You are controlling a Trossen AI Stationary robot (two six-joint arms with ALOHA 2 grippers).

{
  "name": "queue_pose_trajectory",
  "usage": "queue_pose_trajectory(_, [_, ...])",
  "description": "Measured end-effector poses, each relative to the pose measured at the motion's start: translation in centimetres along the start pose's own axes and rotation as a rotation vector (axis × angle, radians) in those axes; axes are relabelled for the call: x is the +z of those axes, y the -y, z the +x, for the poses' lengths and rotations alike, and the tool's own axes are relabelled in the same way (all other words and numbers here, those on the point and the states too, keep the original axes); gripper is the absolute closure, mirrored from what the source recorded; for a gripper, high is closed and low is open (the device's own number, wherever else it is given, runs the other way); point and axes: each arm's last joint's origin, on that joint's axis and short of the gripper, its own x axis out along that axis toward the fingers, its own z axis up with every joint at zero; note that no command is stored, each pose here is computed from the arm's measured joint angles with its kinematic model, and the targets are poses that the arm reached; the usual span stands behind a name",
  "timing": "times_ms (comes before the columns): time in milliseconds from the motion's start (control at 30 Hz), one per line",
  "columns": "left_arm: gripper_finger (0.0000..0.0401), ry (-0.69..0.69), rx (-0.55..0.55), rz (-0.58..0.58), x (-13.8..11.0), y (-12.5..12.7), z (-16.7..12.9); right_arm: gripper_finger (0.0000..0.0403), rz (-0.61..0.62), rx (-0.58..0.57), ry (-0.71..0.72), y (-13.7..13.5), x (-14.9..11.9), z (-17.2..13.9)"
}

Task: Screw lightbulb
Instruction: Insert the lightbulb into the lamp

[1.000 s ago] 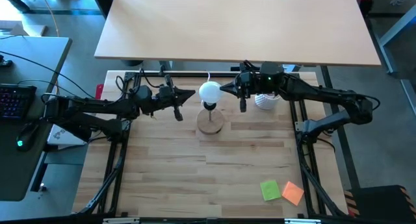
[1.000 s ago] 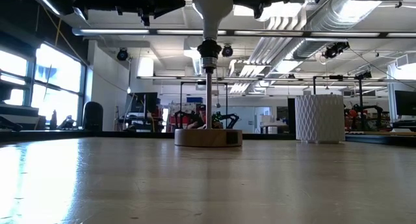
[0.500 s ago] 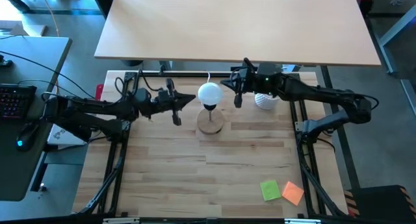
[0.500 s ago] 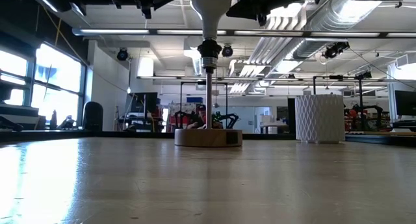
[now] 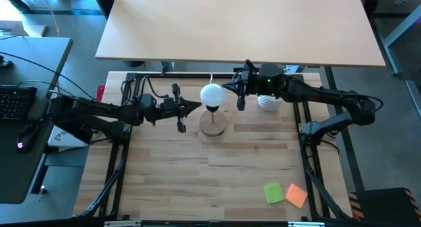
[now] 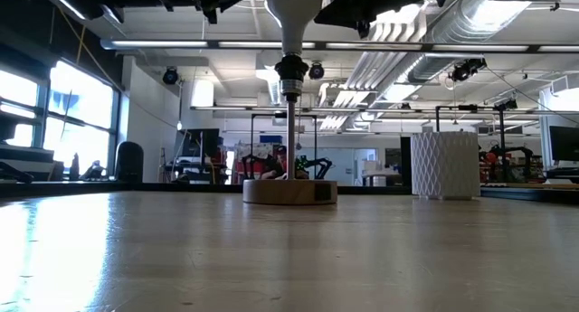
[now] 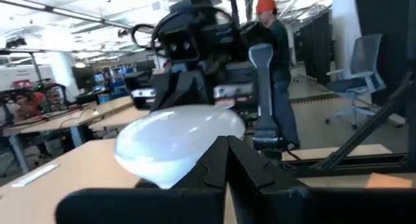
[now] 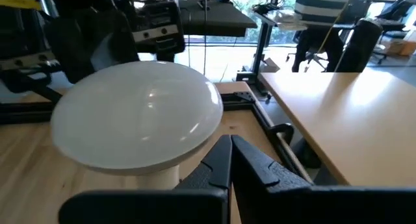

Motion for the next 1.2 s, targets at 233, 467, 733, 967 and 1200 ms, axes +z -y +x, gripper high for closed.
queue_pose_trajectory(233, [0.0401, -0.036, 0.125, 0.009, -0.7, -1.2, 0.3, 0.0402, 0.000, 0.045, -0.050, -1.4, 0.3, -1.5])
queue_pose_trajectory(467, [0.0401, -0.065, 0.229, 0.014, -0.6, -2.1, 0.0, 0.0402, -0.039, 0.103, -0.086, -3.4, 0.8, -3.6])
queue_pose_trajectory(733, [0.0401, -0.024, 0.058, 0.038, 0.1, -0.7, -0.3, 0.0402, -0.033, -0.090, -0.086, -1.7, 0.5, -2.5])
queue_pose_trajectory(967, [0.0401, -0.013, 0.049, 0.046, -0.8, -0.4, 0.6, 0.0402, 0.000, -0.002, -0.036, -0.7, -0.1, -0.3])
queue_pose_trajectory(1200, [0.0401, -0.076, 0.181, 0.069, -1.1, -1.5, 0.5, 0.0402, -0.003, 0.066, -0.067, -2.0, 0.2, -1.6])
